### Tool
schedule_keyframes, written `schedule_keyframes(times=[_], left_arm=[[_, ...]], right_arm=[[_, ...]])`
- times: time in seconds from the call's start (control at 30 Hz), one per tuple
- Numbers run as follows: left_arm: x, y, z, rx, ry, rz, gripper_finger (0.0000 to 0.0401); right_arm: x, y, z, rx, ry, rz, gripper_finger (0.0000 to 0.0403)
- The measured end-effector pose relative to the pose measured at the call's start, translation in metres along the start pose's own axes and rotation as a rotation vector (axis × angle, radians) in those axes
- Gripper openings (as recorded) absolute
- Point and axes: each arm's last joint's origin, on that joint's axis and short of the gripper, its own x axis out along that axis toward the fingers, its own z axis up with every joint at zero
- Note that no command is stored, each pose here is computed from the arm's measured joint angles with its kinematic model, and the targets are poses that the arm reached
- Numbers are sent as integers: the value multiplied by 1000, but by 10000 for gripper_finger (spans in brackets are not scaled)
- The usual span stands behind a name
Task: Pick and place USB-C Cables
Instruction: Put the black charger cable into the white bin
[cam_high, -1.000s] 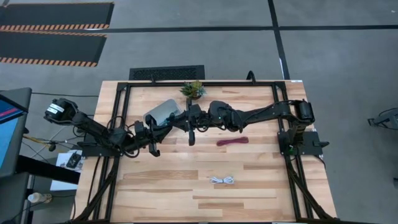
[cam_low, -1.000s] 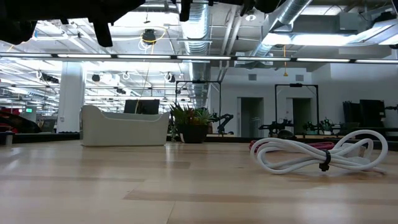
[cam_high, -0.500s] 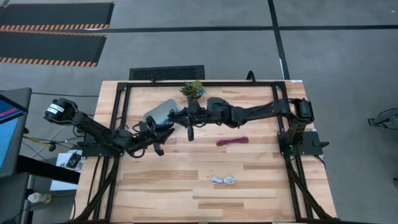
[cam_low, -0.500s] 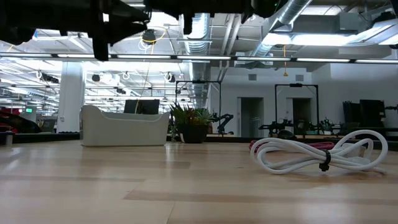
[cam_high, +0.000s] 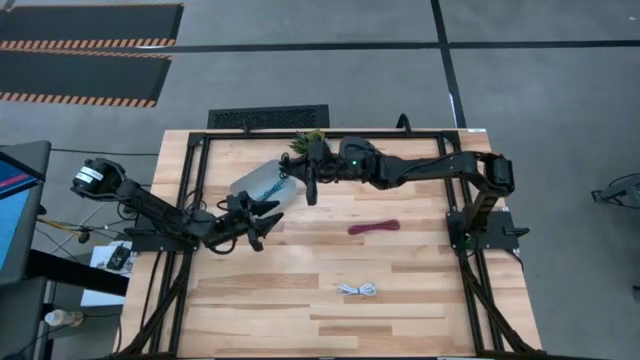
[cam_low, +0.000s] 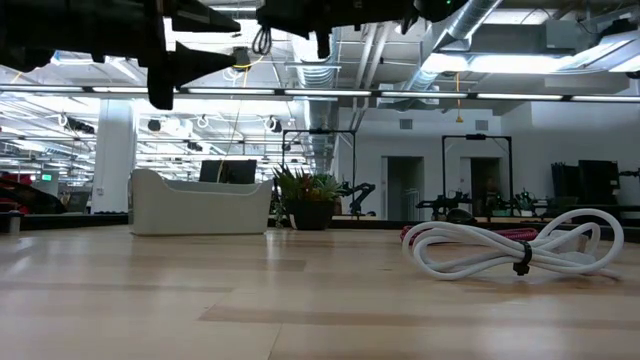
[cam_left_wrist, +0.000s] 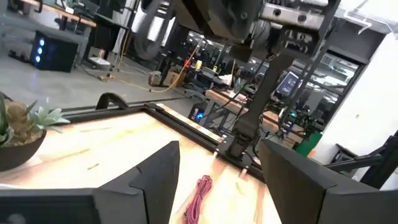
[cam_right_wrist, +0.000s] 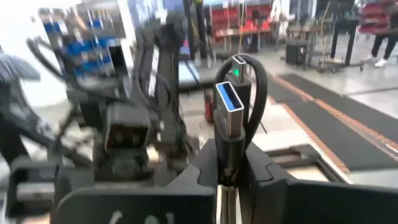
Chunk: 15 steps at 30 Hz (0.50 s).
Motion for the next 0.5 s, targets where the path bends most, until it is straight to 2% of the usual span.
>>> schedule_keyframes(times=[0.27, 0.4, 0.5], left_arm=[[-1, 0, 0, -14, 21, -12, 194], [-5, 1, 12, 20, -2, -14, 188], [-12, 3, 26, 22, -24, -19, 184]], right_arm=[[-1, -3, -16, -42, 158, -58, 28], [-1, -3, -19, -85, 192, -68, 28], [-1, -5, -19, -130, 189, -118, 28]])
